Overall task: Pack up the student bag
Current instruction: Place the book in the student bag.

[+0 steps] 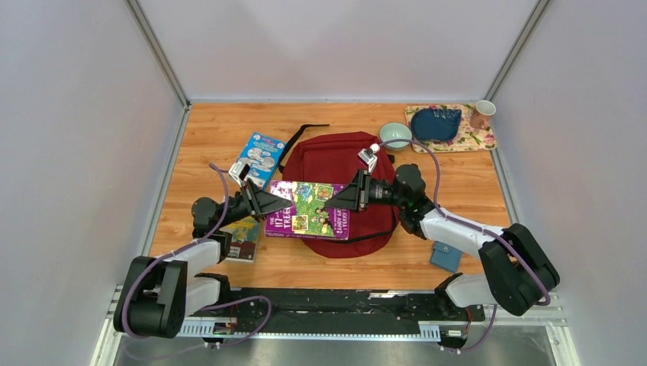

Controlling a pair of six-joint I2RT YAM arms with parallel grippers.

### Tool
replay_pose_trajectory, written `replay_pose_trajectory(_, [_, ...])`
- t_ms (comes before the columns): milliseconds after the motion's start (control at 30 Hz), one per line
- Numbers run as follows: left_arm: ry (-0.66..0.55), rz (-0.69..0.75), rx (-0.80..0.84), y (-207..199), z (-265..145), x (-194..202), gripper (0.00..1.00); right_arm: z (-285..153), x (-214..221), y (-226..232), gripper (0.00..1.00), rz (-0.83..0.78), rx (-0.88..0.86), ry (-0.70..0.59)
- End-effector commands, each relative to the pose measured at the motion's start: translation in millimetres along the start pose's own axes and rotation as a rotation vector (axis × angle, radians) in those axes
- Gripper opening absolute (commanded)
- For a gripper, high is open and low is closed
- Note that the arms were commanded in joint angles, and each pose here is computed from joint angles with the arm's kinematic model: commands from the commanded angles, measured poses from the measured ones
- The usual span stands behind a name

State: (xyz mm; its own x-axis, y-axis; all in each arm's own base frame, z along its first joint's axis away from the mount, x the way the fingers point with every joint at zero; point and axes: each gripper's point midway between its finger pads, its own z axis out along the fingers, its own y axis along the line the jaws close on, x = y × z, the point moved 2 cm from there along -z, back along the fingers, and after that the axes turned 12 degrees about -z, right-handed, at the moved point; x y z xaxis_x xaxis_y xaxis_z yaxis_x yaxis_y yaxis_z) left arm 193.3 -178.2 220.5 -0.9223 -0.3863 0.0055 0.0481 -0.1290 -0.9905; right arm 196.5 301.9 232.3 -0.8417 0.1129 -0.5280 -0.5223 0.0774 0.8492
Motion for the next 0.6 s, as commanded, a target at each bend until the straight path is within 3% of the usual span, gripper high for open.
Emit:
replay_pose_trajectory(0, [0.019,0.284,0.162,-45.3,2.1,7.1,0.03,-5.7,5.4,16.2,0.43,-0.049,-0.048,0.037])
replay_pose_trajectory(167, [0.017,0.293,0.163,-46.7,2.5,6.7,0.03,-7.2,10.6,15.6,0.45,-0.057,-0.033,0.071])
replay_pose_trajectory(233, [0.020,0.295,0.164,-46.7,2.3,7.8,0.03,-7.6,11.1,16.5,0.34,-0.058,-0.036,0.075])
replay_pose_trajectory(333, [0.033,0.304,0.163,-47.0,2.3,10.0,0.04,-7.8,11.5,18.6,0.01,-0.061,-0.043,0.077])
replay_pose_trajectory(367, [0.038,0.302,0.158,-46.2,2.6,10.4,0.05,-8.2,11.3,19.8,0.00,-0.063,-0.047,0.075])
replay_pose_trajectory(467, [0.046,0.310,0.126,-41.3,4.5,9.6,0.32,-10.3,6.2,16.7,0.00,-0.053,0.004,0.040])
replay_pose_trajectory(500, [0.031,0.303,0.087,-32.2,5.8,4.6,0.45,-13.8,3.1,18.0,0.00,-0.076,0.038,0.021])
replay_pose_trajectory(567, [0.006,0.334,0.045,-27.9,6.1,0.9,0.61,-21.7,-3.5,-3.1,0.00,-0.119,0.234,-0.015])
